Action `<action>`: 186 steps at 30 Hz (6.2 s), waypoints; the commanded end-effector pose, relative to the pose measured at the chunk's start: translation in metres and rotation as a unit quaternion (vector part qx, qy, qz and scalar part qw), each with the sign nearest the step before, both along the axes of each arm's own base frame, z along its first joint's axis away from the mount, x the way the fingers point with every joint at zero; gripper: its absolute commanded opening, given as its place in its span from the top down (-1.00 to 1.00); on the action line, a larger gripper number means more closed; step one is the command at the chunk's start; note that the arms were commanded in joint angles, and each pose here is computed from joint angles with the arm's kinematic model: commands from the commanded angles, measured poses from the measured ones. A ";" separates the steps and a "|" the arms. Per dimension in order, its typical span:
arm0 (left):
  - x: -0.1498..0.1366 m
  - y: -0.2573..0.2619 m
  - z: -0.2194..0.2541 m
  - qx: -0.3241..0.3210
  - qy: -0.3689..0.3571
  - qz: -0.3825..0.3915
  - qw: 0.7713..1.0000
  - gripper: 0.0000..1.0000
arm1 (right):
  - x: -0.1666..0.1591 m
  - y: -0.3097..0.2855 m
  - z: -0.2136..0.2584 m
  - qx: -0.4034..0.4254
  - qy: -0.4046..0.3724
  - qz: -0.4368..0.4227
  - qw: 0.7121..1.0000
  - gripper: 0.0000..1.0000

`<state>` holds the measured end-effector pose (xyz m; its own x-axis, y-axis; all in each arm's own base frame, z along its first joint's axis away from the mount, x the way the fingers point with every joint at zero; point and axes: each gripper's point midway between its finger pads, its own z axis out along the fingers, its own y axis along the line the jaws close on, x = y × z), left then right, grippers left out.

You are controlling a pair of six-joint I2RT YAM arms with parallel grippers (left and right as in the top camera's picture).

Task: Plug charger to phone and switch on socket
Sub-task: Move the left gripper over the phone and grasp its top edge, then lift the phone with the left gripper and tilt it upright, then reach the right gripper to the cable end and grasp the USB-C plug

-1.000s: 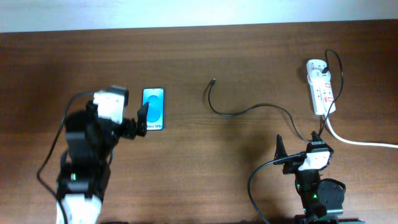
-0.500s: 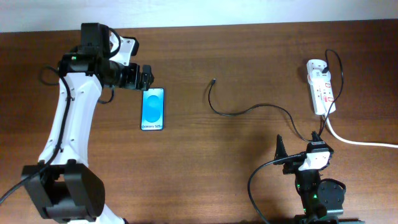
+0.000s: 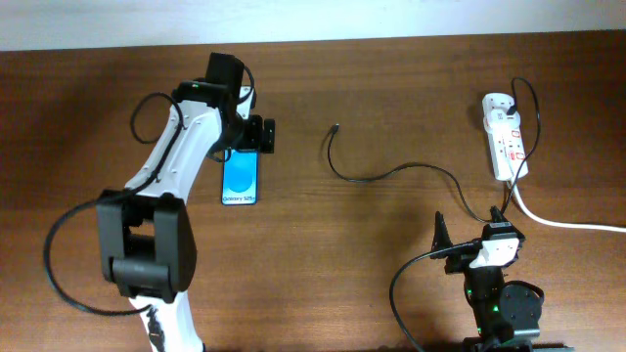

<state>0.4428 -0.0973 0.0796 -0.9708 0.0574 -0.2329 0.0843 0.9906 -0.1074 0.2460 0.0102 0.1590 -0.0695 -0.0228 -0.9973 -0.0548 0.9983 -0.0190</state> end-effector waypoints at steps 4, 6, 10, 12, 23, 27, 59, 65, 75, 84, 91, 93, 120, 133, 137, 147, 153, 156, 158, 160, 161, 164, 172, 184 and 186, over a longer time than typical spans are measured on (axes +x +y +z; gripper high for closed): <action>-0.006 0.018 -0.041 0.048 0.051 0.037 0.997 -0.98 | 0.000 0.000 -0.002 0.005 0.002 -0.003 1.000 -0.97; -0.008 0.018 -0.051 0.051 0.064 0.036 0.996 -0.98 | 0.000 0.000 -0.002 0.005 0.002 -0.003 1.000 -0.97; -0.011 0.020 -0.064 0.058 0.079 0.036 0.995 -0.98 | 0.000 0.000 -0.002 0.005 0.002 -0.003 1.000 -0.97; -0.010 0.028 -0.063 0.079 0.075 0.040 0.993 -0.99 | 0.000 0.000 -0.002 0.005 0.002 -0.003 1.000 -0.97; -0.011 0.023 -0.066 0.066 0.079 0.038 0.994 -0.99 | 0.000 0.000 -0.002 0.005 0.002 -0.003 1.000 -0.97; -0.011 0.023 -0.066 0.066 0.079 0.038 0.994 -0.98 | 0.000 0.000 -0.002 0.005 0.002 -0.003 1.000 -0.97; -0.030 0.026 -0.094 0.068 0.099 0.046 0.992 -0.89 | 0.000 0.000 -0.002 0.005 0.002 -0.003 1.000 -0.97; -0.038 0.028 -0.094 0.072 0.115 0.045 0.990 -0.59 | 0.000 0.000 -0.002 0.005 0.002 -0.003 1.000 -0.97; -0.030 0.026 -0.082 0.071 0.107 0.046 0.991 -0.33 | 0.000 0.000 -0.002 0.005 0.002 -0.003 1.000 -0.97; -0.025 0.026 -0.070 0.070 0.105 0.046 0.991 -0.24 | 0.000 0.000 -0.002 0.005 0.002 -0.003 1.000 -0.97; -0.007 0.020 -0.054 0.056 0.078 0.046 0.994 0.78 | 0.000 0.000 -0.002 0.005 0.002 -0.003 1.000 -0.97; -0.001 0.014 -0.043 0.039 0.071 0.045 0.996 1.00 | 0.000 0.000 -0.002 0.005 0.002 -0.003 1.000 -0.97; -0.041 -0.129 0.089 -0.385 0.472 0.422 0.671 1.00 | 0.000 0.000 -0.003 0.005 0.003 -0.003 1.000 -0.97; -0.031 -0.117 0.113 -0.448 0.487 0.389 0.641 1.00 | 0.000 0.000 -0.003 0.005 0.003 -0.003 1.000 -0.97; -0.029 -0.110 0.094 -0.416 0.456 0.407 0.673 1.00 | 0.000 0.000 -0.003 0.005 0.003 -0.003 1.000 -0.97; -0.039 0.027 -0.003 -0.026 0.199 0.479 0.855 1.00 | 0.000 0.000 -0.003 0.005 0.003 -0.003 1.000 -0.97; -0.015 0.045 0.001 0.028 0.123 0.275 0.953 1.00 | -0.003 0.027 0.003 0.011 -0.008 0.077 0.997 -0.97; 0.003 0.042 0.038 0.021 0.074 0.198 0.977 1.00 | -0.006 0.034 0.009 0.011 -0.014 0.099 0.995 -0.97; 0.011 0.043 0.070 0.013 0.045 0.190 0.981 1.00 | -0.008 0.039 0.025 0.029 -0.020 0.111 0.993 -0.97; 0.017 0.042 0.097 0.004 0.017 0.190 0.982 1.00 | -0.005 0.042 0.039 0.062 0.010 0.119 0.991 -0.97; 0.019 0.041 0.104 0.001 0.007 0.190 0.982 1.00 | -0.001 0.047 0.047 0.065 0.025 0.131 0.989 -0.97; 0.016 0.031 0.104 -0.026 0.021 0.183 0.982 1.00 | 0.030 0.053 0.075 0.076 0.104 0.143 0.981 -0.97; 0.013 0.023 0.105 -0.047 0.031 0.177 0.983 1.00 | 0.132 0.078 0.109 0.123 0.298 0.191 0.927 -0.97; 0.015 0.018 0.105 -0.057 0.030 0.195 0.979 1.00 | 0.223 0.139 -0.009 0.205 0.431 0.217 0.851 -0.97; 0.015 0.018 0.105 -0.057 0.030 0.195 0.979 1.00 | 0.224 0.142 -0.019 0.216 0.444 0.208 0.845 -0.97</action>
<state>0.4552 -0.0759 0.1687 -0.9344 -0.3345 -0.1227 -0.3103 0.9332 -0.1811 0.4624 0.1511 0.1475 -0.8611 0.0972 -0.4991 -0.2417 0.7853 0.5700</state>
